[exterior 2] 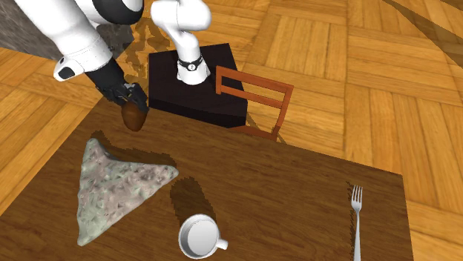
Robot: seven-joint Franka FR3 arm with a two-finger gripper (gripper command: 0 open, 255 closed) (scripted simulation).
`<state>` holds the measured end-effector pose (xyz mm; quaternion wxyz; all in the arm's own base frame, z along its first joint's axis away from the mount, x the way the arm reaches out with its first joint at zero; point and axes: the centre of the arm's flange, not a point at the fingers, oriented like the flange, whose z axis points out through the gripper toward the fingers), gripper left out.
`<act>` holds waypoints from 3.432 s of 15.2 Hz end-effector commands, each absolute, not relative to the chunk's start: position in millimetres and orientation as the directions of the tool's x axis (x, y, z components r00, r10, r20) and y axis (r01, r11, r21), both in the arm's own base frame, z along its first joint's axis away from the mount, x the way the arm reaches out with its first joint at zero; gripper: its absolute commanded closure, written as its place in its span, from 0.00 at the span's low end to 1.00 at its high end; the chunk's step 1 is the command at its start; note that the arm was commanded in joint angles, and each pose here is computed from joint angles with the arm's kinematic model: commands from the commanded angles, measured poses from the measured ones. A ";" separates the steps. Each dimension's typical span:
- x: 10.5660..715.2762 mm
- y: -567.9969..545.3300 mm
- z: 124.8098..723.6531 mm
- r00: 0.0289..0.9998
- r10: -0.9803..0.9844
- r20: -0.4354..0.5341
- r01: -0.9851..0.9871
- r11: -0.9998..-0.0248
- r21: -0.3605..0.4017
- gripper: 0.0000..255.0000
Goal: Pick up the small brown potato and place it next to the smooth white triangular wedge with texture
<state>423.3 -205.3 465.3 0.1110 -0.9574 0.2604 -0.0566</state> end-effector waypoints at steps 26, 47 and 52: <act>349.2 -370.0 392.1 0.859 -0.510 0.051 -0.485 -0.840 -0.242 1.00; 349.2 -369.8 336.9 0.859 -0.510 0.051 -0.485 -0.840 -0.242 0.00; 344.8 -374.8 362.2 0.859 -0.510 0.051 -0.485 -0.840 -0.242 0.00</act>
